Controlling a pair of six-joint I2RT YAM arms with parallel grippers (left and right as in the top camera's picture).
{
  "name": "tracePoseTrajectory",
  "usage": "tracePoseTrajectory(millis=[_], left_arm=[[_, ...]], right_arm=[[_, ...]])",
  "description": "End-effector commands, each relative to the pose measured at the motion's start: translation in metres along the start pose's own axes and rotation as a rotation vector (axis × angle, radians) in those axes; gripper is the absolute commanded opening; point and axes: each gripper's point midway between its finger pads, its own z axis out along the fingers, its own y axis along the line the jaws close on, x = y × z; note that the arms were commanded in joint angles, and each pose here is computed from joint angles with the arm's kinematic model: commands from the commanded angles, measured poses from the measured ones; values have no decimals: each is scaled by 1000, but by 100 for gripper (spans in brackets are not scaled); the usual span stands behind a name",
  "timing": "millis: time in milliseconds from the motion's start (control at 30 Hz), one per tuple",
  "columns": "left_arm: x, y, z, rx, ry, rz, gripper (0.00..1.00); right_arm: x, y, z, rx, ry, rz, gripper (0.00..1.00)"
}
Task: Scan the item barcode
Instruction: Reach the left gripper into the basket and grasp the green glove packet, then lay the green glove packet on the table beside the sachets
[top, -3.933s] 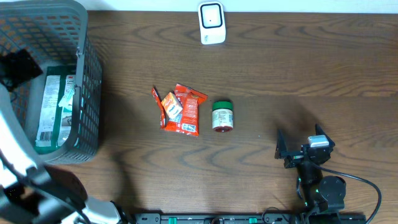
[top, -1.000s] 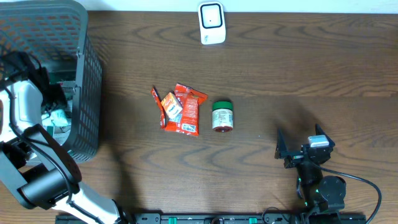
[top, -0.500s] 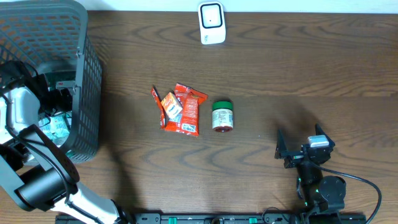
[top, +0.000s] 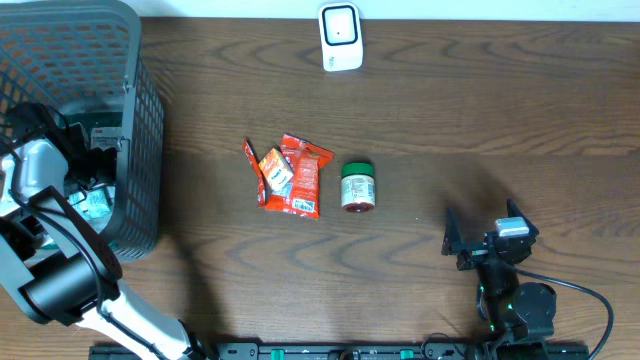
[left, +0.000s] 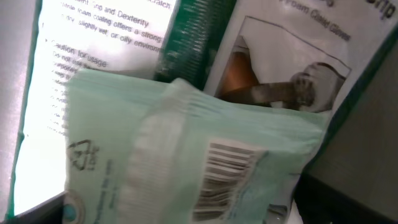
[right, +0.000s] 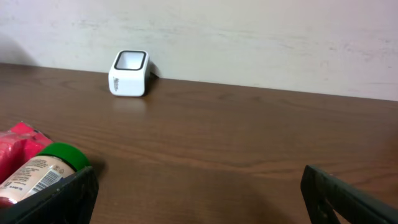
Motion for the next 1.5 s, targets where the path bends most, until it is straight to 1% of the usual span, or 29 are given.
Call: tracePoseTrajectory(millis=[0,33,100,167,233,267,300,333,433,467,533,600,667,800,967,1000,1067,1100,1167,1233,1267,1367,1467], left_arm=[[44,-6,47,14,165,16,71],[45,-4,47,3,167,18,60],[44,-3,47,3,165,12,49],[42,-4,46,9,158,10,41],[30,-2,36,1,125,-33,21],[26,-2,31,1,110,-33,13],[17,-1,21,-3,78,-33,8],[14,0,16,-6,64,-34,7],[-8,4,-18,-22,-40,-60,7],[-22,6,-43,-33,-118,-69,7],[-36,8,-76,-46,-217,-68,7],[-42,9,-97,-54,-271,-68,7],[-49,10,-129,-64,-355,-76,7],[-59,12,-169,-73,-477,-105,7],[-74,13,-265,-89,-769,-144,7],[-74,11,-298,-88,-863,-150,7],[-69,2,-343,-81,-990,-142,7],[-62,-9,-376,-67,-1080,-120,7],[-47,-29,-413,-32,-1177,-83,7],[-27,-55,-443,56,-1248,-67,7],[-21,-64,-449,83,-1260,-55,7],[8,-109,-465,238,-1262,21,7],[28,-149,-453,359,-1172,100,7]], right_arm=[[0,2,0,-9,-1,13,99],[0,2,0,-9,-1,13,99],[0,2,0,-9,-1,13,99],[0,2,0,-9,-1,13,99],[0,2,0,-9,-1,13,99],[0,2,0,-9,-1,13,99],[0,2,0,-9,-1,13,99],[0,2,0,-9,-1,13,99],[0,2,0,-9,-1,13,99],[0,2,0,-9,-1,13,99],[0,2,0,-9,-1,13,99],[0,2,0,-9,-1,13,99],[0,2,0,-9,-1,13,99],[0,2,0,-9,-1,13,99],[0,2,0,-9,-1,13,99],[0,2,0,-9,-1,13,99],[0,2,0,-9,-1,13,99],[0,2,0,-9,-1,13,99],[0,2,0,-9,-1,13,99],[0,2,0,-9,-1,13,99],[0,2,0,-9,-1,13,99],[0,2,0,-9,-1,13,99],[0,2,0,-9,-1,13,99]])
